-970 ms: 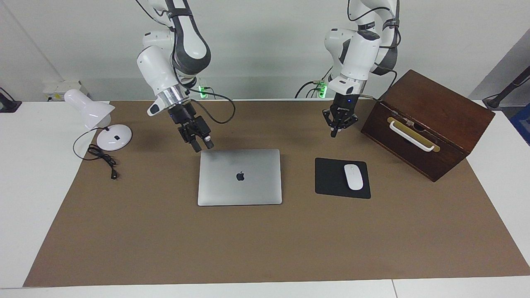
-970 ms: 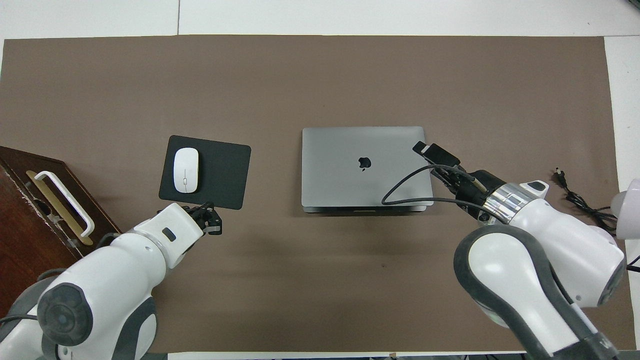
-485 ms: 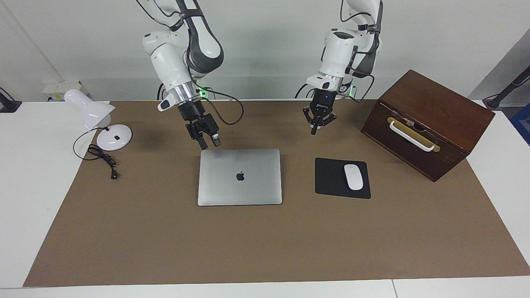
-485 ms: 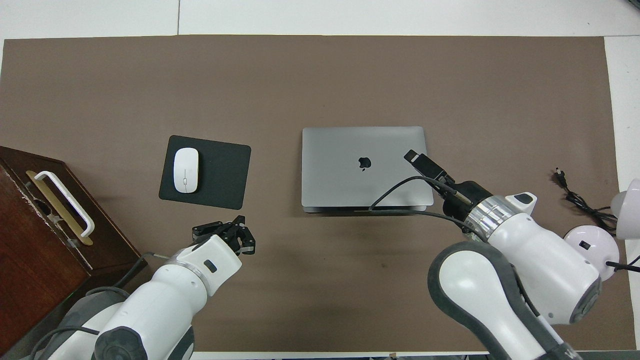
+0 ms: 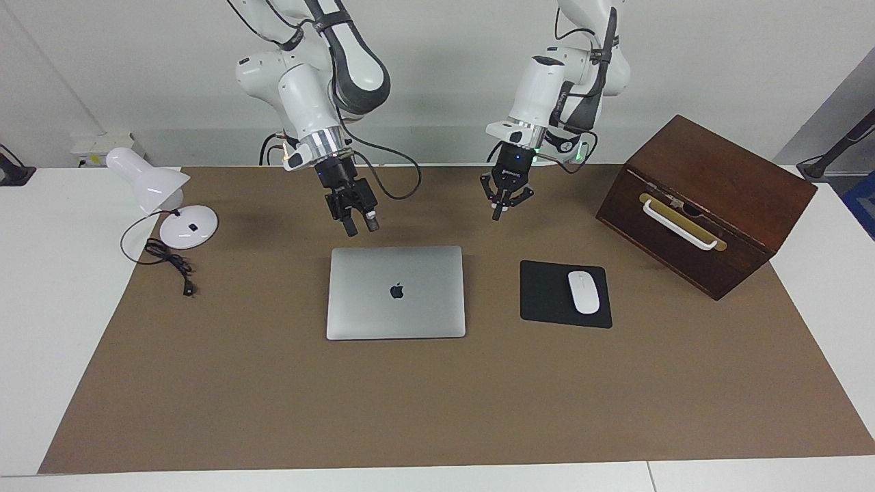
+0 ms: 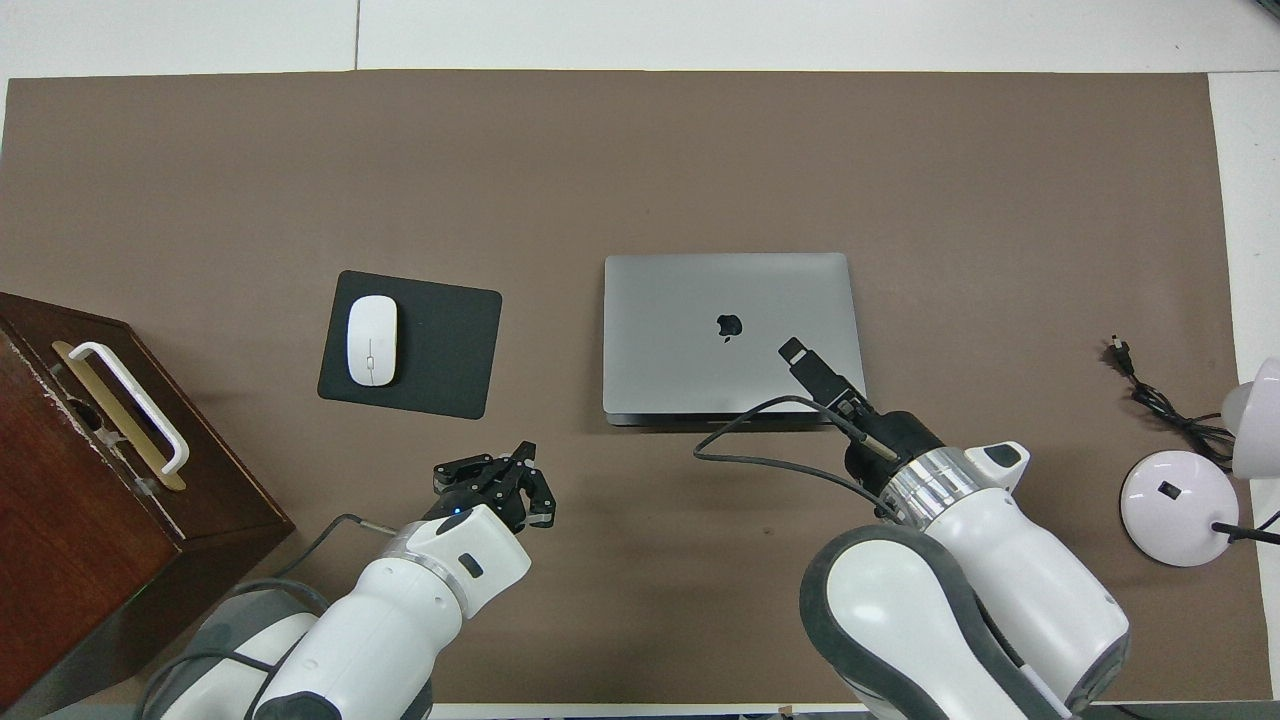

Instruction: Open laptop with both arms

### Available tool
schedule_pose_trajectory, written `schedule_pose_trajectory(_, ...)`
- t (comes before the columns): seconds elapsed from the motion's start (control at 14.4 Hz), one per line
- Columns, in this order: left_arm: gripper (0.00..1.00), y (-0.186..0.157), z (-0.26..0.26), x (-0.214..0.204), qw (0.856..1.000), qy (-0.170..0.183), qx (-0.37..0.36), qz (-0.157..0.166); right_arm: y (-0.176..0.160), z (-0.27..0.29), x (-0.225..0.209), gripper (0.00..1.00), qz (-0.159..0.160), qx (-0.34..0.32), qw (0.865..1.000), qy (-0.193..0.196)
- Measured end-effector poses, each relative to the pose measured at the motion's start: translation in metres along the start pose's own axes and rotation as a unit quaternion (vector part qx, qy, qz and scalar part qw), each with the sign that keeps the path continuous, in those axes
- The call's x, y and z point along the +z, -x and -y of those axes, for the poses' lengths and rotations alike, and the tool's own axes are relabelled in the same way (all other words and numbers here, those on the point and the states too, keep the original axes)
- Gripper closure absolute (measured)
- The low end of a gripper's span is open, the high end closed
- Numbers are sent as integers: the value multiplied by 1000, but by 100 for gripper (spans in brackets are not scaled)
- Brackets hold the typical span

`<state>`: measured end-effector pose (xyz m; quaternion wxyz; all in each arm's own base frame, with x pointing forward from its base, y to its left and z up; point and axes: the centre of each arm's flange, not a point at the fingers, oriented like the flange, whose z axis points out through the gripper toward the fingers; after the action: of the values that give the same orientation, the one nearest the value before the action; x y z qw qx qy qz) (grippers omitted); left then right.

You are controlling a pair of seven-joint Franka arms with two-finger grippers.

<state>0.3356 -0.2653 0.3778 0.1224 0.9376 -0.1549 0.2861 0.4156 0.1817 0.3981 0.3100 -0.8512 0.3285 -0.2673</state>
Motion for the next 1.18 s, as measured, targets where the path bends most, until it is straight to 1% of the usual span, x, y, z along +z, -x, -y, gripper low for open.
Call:
schedule_pose_trajectory(0.14, 99, 5, -5, 9, 1000, 10, 4, -8, 12, 0, 0, 0, -4, -8, 1000, 5)
schedule_pose_trajectory(0.28, 99, 11, -10, 21, 1000, 23, 6, -17, 21, -4, 2, 0, -13, -32, 999, 17)
schedule_pose_trajectory(0.42, 99, 18, -10, 34, 999, 29, 5, -17, 33, -7, 7, 0, -19, -50, 998, 31)
schedule_pose_trajectory(0.55, 99, 22, -13, 39, 999, 34, 6, -17, 40, -9, 11, 0, -18, -58, 997, 38)
schedule_pose_trajectory(0.97, 99, 29, -18, 46, 999, 40, 27, -15, 41, -10, 11, 0, -19, -59, 997, 39)
schedule_pose_trajectory(1.18, 99, 33, -19, 52, 998, 41, 42, -9, 42, -12, 14, 0, -17, -60, 997, 43)
